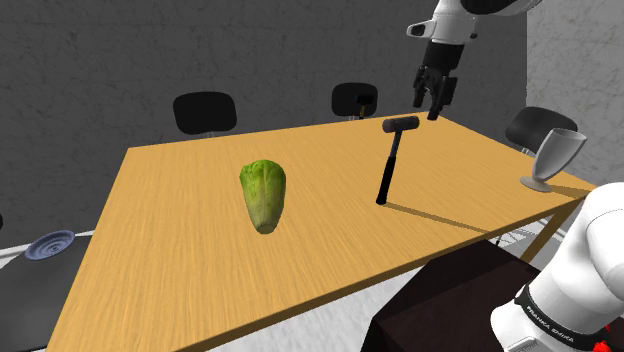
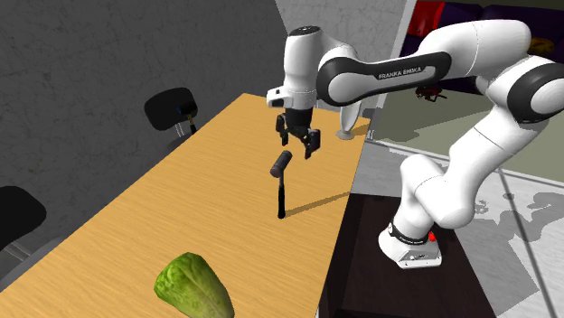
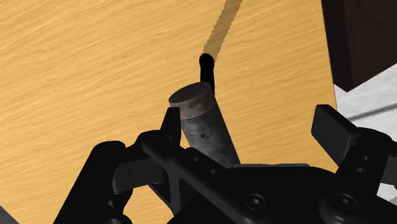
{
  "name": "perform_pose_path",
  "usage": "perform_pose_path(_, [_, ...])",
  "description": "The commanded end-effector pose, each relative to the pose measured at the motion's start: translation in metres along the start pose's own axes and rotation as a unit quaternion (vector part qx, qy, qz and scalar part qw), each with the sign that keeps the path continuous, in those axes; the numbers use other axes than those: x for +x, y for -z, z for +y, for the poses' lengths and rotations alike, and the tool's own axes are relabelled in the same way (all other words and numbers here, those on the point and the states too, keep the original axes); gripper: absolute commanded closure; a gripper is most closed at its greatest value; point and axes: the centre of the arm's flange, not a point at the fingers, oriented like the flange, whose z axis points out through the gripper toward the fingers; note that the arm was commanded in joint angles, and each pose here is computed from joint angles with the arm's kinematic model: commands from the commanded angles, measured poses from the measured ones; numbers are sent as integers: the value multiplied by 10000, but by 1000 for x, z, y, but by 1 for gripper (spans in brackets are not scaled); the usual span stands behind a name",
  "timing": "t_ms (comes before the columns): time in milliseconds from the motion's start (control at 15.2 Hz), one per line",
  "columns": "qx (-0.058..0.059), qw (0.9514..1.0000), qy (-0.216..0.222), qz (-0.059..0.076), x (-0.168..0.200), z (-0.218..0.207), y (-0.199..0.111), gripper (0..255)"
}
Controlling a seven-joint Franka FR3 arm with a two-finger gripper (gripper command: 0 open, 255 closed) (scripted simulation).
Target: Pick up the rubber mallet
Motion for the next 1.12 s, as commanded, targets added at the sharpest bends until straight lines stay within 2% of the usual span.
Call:
perform_pose_path(0, [-53, 9928, 1190, -81, 14, 20, -2, 0])
perform_pose_path(66, [-77, 9855, 1691, -111, 23, 29, -4, 0])
perform_pose_path(528, [-77, 9855, 1691, -111, 22, 29, -41, 0])
perform_pose_path(726, [-77, 9855, 1691, -111, 22, 29, -44, 0])
perform_pose_path(792, [-77, 9855, 1691, -111, 22, 29, -44, 255])
perform_pose_path(1056, [-77, 9855, 1691, -111, 22, 29, -44, 255])
